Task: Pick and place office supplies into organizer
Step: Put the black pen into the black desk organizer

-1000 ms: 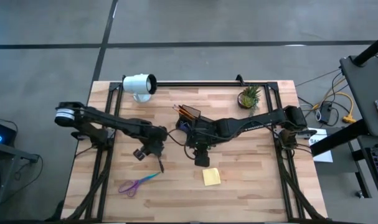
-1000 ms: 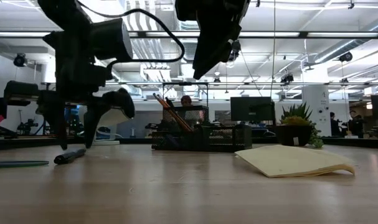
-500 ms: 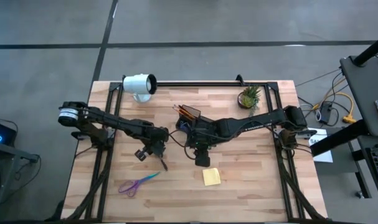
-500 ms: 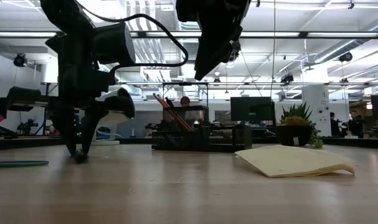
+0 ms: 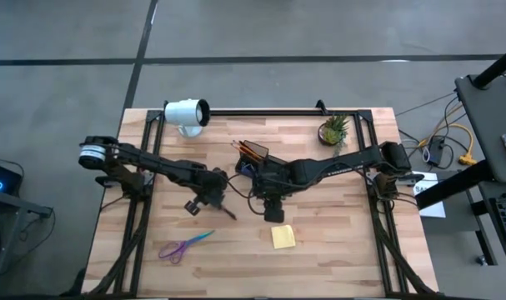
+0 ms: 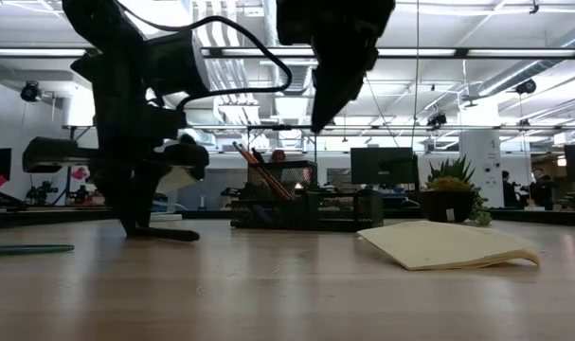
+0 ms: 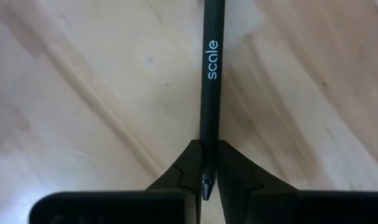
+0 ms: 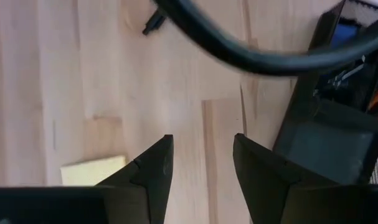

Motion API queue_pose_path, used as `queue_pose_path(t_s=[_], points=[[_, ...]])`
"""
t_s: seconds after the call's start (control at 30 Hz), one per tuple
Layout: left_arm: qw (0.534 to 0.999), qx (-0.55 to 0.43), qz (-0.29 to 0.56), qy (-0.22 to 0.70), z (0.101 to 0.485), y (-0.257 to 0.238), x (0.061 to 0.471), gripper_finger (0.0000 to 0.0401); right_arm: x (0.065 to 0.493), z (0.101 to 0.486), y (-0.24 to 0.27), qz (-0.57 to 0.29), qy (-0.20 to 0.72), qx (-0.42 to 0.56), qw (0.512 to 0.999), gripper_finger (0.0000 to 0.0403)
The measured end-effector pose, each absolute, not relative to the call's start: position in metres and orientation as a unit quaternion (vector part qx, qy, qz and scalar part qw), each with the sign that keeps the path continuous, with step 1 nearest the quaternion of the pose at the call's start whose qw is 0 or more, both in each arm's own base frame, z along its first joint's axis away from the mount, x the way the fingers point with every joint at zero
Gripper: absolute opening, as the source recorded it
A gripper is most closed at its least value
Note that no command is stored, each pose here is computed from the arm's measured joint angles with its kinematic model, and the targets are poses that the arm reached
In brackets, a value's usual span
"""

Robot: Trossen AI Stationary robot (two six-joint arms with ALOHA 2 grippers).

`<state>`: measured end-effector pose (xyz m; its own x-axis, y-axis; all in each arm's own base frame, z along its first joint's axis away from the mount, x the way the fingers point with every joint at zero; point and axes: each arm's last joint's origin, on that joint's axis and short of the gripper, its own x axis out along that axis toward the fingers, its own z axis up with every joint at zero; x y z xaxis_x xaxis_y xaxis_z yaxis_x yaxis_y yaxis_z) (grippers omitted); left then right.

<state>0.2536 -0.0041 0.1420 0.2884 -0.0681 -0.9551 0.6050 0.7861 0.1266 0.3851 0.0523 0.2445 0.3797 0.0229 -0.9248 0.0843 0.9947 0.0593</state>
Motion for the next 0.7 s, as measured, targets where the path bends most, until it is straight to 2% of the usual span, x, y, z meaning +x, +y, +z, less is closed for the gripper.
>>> queue_pose_path(t_s=[0.27,0.53,0.7], points=[[0.796,0.242,-0.166,0.530,0.158,-0.002,0.258,0.0009,0.381,0.230,0.055,-0.012,0.569,0.036,0.822,0.0155],[0.842,0.206,-0.124,0.482,0.186,-0.002,0.252,0.0009,0.391,0.230,0.056,-0.008,0.516,0.051,0.855,0.0155],[0.859,0.212,-0.070,0.460,0.198,0.001,0.251,0.0008,0.397,0.233,0.057,-0.010,0.483,0.068,0.873,0.0155]])
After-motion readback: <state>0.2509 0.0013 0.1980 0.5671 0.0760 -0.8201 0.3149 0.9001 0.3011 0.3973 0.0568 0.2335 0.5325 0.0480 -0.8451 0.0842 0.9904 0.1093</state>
